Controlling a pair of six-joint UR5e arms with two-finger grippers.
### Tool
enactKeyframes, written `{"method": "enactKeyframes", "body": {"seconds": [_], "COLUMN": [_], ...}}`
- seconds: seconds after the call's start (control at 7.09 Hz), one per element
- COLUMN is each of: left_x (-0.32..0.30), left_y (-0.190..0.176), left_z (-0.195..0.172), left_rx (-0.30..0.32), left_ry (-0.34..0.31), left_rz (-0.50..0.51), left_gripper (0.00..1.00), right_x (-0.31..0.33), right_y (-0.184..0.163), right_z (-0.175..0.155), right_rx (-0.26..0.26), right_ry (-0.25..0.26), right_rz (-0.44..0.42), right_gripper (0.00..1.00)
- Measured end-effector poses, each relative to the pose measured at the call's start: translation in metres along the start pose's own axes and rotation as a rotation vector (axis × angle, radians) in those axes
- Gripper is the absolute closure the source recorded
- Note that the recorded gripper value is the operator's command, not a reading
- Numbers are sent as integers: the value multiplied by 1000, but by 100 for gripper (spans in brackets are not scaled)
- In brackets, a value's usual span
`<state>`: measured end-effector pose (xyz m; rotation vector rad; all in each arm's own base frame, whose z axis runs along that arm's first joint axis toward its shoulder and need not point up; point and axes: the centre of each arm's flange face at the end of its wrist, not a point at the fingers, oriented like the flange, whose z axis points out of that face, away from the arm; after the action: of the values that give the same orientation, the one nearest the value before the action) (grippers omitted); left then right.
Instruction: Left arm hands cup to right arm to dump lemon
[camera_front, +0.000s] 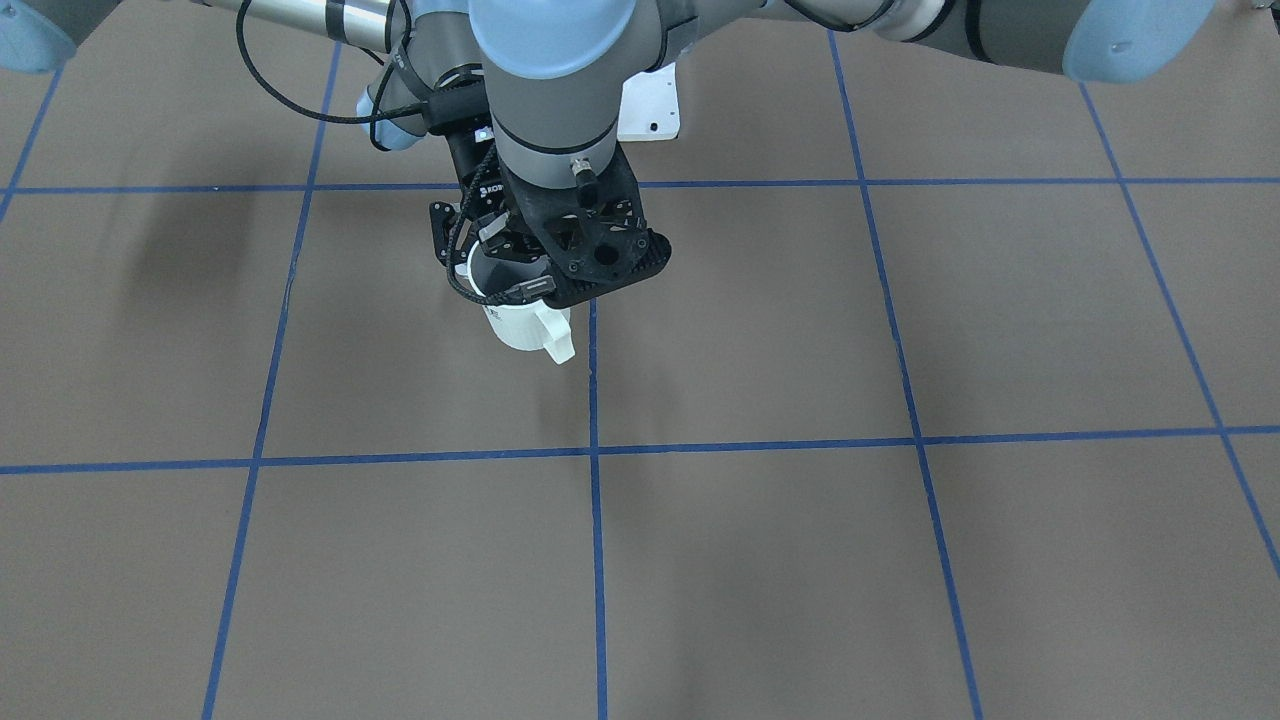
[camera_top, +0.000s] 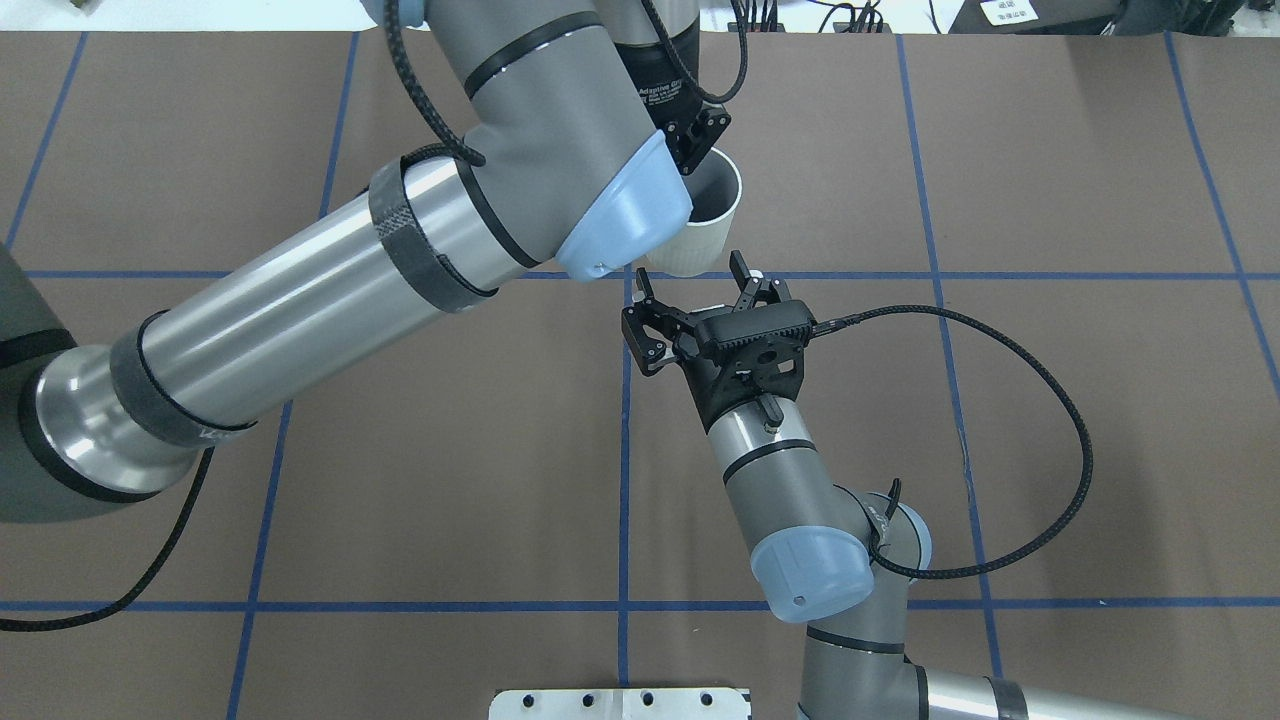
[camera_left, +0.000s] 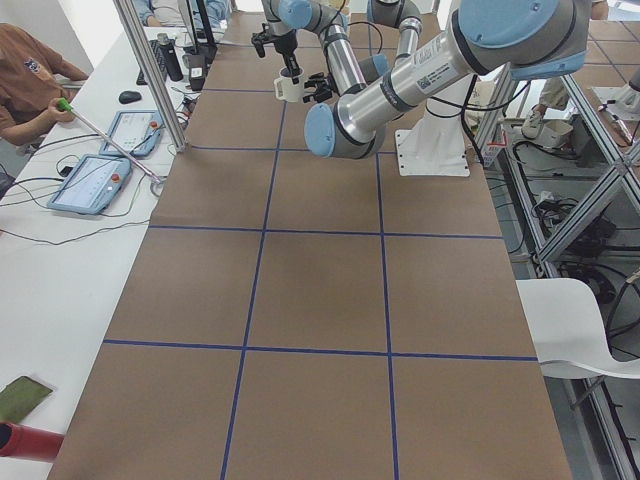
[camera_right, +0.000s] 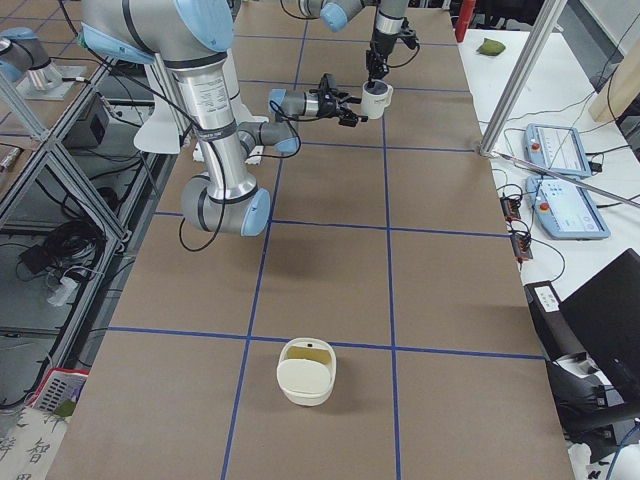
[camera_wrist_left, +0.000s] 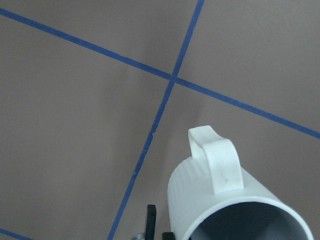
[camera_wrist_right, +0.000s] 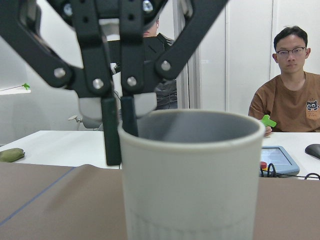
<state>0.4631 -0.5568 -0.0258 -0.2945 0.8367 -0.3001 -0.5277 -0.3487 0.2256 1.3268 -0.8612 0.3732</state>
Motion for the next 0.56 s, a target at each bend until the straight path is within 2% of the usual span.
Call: {"method": "enactKeyframes", "body": {"seconds": [0.56], "left_x": [-22], "left_y": [-44], "left_z": [-34], "left_rx": [36], "left_ry": [28], "left_rz": [8], "left_gripper": [100], "right_x": [10], "right_y": [-11], "right_z": [-7], "right_rx": [-2], "right_ry": [-14], "right_rz": [0], "right_gripper": [4]}}
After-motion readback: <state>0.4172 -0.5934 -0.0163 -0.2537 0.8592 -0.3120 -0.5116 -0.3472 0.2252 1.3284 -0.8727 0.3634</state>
